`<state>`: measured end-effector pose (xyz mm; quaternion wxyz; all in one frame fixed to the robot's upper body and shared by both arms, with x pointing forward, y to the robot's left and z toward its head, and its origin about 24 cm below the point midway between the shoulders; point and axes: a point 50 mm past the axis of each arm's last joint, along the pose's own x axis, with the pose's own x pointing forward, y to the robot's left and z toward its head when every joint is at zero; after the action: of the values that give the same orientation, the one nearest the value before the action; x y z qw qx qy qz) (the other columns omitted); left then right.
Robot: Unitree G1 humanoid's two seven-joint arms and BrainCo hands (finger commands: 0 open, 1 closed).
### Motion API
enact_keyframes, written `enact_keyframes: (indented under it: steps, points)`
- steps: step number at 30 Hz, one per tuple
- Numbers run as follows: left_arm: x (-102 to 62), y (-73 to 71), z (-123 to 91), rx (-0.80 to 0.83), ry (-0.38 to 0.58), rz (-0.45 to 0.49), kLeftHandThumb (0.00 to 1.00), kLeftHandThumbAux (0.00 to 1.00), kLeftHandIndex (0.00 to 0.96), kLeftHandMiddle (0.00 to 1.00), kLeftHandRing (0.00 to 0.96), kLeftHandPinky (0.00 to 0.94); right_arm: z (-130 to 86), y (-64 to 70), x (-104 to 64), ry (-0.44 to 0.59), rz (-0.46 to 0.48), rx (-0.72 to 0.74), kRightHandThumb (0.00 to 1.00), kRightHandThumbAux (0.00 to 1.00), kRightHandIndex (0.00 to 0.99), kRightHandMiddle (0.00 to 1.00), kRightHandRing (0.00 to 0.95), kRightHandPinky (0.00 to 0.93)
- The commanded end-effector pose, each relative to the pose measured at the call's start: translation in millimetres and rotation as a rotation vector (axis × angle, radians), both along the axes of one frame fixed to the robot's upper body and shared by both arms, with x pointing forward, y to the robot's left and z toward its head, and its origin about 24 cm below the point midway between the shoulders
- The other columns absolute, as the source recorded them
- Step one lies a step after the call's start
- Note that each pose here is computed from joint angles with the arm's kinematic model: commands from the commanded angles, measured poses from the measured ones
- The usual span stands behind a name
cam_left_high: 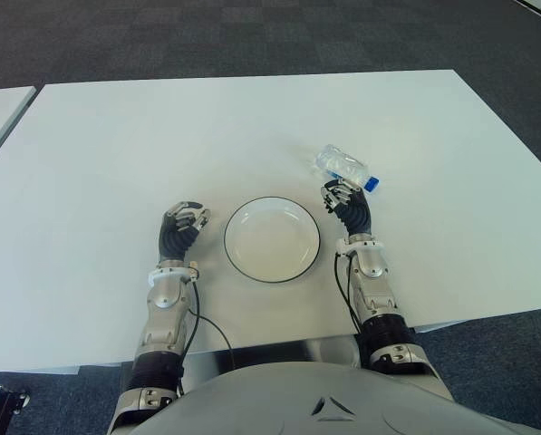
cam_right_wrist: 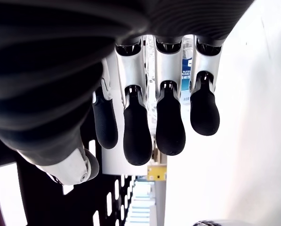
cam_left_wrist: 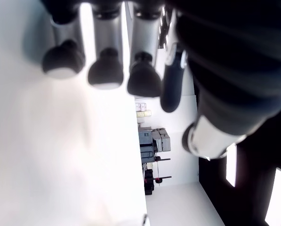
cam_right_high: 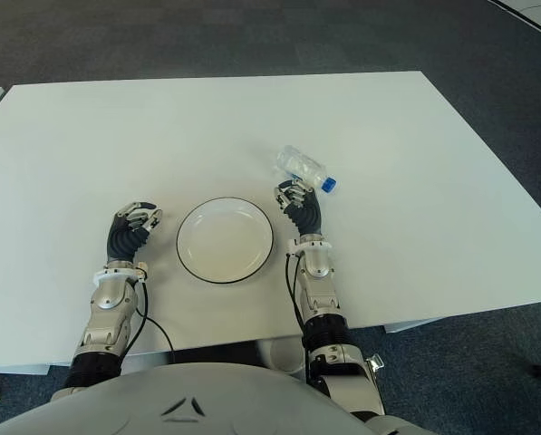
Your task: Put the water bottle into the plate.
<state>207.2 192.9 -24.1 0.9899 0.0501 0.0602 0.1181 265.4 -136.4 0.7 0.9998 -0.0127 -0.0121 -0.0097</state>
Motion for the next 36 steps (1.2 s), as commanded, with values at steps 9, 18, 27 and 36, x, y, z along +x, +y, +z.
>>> enact_keyframes:
  steps: [9,18,27,36]
  points:
    - [-1.8,4.2,-6.2,0.024,0.051,-0.006,0.710,0.718,0.439,0.841,0.854,0.861,-0.1,-0.6,-1.3,-0.004,-0.013,0.002,0.709,0.725,0.438,0.691,0.680,0.692]
    - [3.2,6.3,-3.1,0.000,0.042,-0.016,0.712,0.717,0.439,0.839,0.856,0.863,1.8,1.1,1.7,0.002,-0.019,0.007,0.709,0.725,0.438,0.690,0.682,0.693]
    - [9.8,5.5,3.0,0.004,0.019,-0.036,0.712,0.716,0.439,0.844,0.860,0.866,20.0,-2.0,8.8,-0.103,0.000,-0.197,0.704,0.727,0.430,0.644,0.638,0.621]
    - [15.5,4.3,4.8,0.022,0.008,-0.053,0.711,0.716,0.440,0.849,0.861,0.863,58.6,-11.7,37.8,-0.303,-0.014,-0.764,0.478,0.560,0.089,0.166,0.183,0.230]
